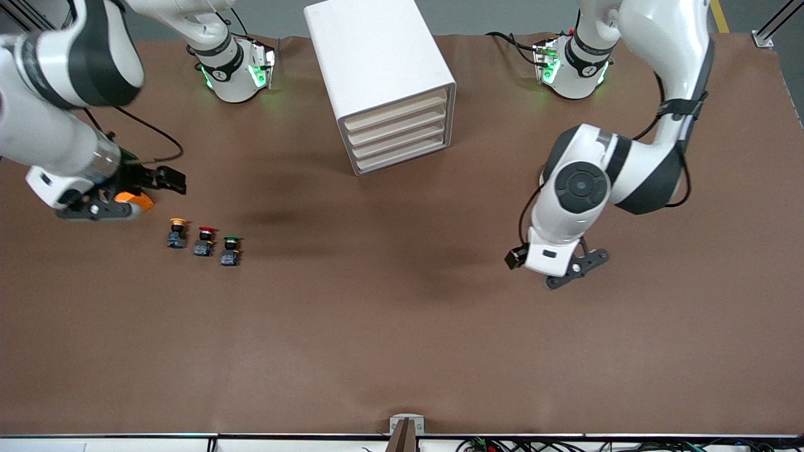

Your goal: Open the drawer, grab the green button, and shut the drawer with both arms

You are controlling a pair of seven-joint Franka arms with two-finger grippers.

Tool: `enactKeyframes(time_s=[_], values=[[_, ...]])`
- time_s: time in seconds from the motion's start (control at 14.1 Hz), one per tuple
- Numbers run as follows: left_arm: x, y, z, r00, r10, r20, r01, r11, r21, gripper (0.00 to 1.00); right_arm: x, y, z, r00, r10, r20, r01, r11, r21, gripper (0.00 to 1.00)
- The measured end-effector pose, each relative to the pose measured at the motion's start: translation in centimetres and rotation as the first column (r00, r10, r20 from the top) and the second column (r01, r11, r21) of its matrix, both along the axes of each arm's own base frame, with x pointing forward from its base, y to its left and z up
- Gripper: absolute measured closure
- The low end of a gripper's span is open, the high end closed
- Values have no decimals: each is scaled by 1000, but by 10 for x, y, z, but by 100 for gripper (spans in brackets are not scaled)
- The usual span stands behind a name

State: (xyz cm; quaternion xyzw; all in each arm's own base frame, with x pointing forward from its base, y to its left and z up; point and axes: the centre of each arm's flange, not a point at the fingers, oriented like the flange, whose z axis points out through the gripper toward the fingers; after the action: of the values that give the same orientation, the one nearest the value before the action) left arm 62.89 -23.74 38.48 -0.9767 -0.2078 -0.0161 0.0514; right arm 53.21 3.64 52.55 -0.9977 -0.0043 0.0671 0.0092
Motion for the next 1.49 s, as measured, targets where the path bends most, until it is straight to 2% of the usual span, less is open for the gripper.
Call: enactKeyframes(time_s=[0.21,0.36,0.64,0.78,1.07,1.28,1.49], values=[[14,58,46,994,-103,43,104,995,-1,0,-10,-18,62,1000,0,29,0,1000,6,0],[14,86,78,986,-150,68,150,989,8,0,-10,-39,88,998,3,57,-3,1000,10,0],[-13,112,140,966,-257,24,256,966,43,0,-12,-55,130,994,3,112,-4,1000,4,0],[-30,130,175,957,-289,17,288,956,57,0,-11,-51,135,993,13,120,-13,1000,3,0],[-59,150,222,936,-351,24,349,935,69,0,-5,-47,127,994,22,104,-22,1000,3,0],[-73,165,234,921,-389,11,388,921,19,0,-3,-46,127,994,23,104,-24,1000,3,0],[-83,176,247,926,-377,21,378,926,-21,0,-3,-46,129,994,23,110,-24,1000,3,0]])
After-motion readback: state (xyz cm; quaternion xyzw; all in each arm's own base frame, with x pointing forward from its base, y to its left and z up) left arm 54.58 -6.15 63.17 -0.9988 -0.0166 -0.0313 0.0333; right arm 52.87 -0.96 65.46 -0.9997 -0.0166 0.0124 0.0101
